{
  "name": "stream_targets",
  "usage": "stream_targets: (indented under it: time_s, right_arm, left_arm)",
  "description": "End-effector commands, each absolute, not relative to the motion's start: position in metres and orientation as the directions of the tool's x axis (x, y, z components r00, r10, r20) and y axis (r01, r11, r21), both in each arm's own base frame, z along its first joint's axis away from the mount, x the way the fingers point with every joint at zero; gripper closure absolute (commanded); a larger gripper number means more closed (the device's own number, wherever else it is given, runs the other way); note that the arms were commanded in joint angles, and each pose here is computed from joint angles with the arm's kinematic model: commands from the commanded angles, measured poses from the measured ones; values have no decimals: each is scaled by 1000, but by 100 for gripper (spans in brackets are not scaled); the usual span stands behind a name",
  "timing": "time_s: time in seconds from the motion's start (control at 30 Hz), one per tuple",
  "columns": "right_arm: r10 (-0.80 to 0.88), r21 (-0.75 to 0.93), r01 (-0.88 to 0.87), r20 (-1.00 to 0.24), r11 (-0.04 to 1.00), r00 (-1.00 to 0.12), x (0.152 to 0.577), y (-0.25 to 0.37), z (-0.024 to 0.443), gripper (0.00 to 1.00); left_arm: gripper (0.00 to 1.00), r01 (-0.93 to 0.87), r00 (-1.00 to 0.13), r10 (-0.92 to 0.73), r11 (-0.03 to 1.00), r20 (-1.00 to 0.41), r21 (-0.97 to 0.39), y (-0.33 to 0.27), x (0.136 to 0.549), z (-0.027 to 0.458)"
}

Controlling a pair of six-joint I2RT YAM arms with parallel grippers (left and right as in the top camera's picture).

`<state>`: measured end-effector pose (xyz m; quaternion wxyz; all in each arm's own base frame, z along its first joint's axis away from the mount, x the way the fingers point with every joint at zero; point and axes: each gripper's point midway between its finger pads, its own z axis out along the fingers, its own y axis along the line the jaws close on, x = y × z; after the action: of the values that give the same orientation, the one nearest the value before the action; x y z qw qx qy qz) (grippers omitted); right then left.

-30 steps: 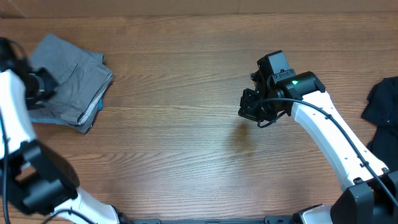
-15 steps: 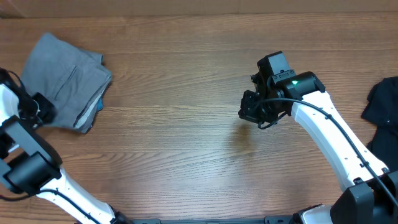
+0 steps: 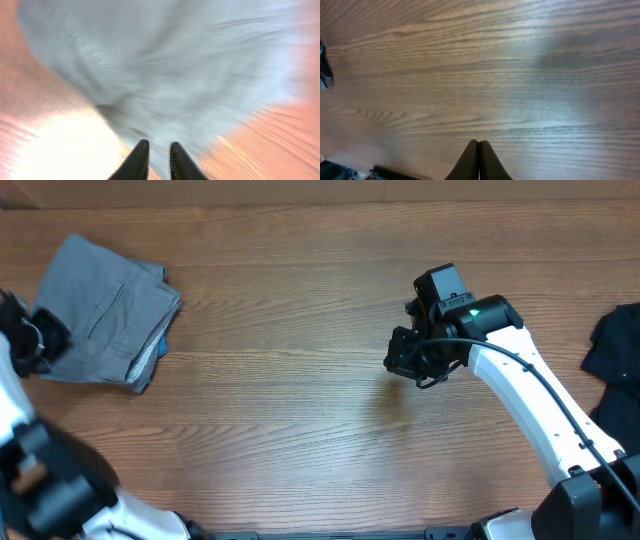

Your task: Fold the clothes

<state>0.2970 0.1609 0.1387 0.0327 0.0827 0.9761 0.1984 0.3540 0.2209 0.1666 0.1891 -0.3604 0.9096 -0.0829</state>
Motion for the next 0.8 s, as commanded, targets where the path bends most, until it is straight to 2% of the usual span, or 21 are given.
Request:
stream_targets:
  time_s: [0.0, 0.13, 0.23, 0.37, 0.43, 0.5, 0.57, 0.6, 0.63, 0.77]
  right_arm:
    - [137, 395, 67, -150, 916, -979, 313, 159, 158, 96]
    - [129, 419, -11, -304, 908, -944, 327, 160, 206, 96]
    - [135, 424, -76, -446, 903, -885, 331, 155, 257, 96]
    - [150, 399, -144, -618, 906, -772, 322, 141, 323, 96]
    - [166, 409, -174, -671, 896, -723, 311, 137, 348, 94]
    - [180, 416, -199, -710, 888, -680, 298, 133, 368, 81]
    - [192, 420, -220, -740, 881, -644, 285, 128, 384, 45]
    - [198, 422, -228, -751, 878, -630, 279, 126, 390, 20]
    - [202, 423, -236, -762, 875, -615, 274, 124, 395, 0]
    - [212, 425, -251, -781, 870, -587, 261, 120, 406, 0]
  left_arm:
    - [72, -220, -702, -443, 880, -558, -422, 144, 364, 284]
    - [55, -14, -691, -231, 952, -685, -307, 79, 333, 338]
    - [32, 100, -675, -106, 967, -730, -233, 31, 302, 363]
    - [0, 139, -697, -13, 979, -717, -152, 0, 258, 367]
    - [0, 150, -722, 14, 979, -692, -137, -9, 238, 363]
    - [0, 154, -744, 23, 978, -668, -137, -14, 222, 359]
    - [0, 150, -762, 20, 978, -648, -146, -16, 212, 356]
    - [0, 144, -772, 18, 978, -635, -148, -16, 208, 353]
    - [0, 138, -780, 17, 980, -626, -146, -15, 205, 351]
    - [0, 130, -785, 16, 982, -620, -138, -13, 205, 350]
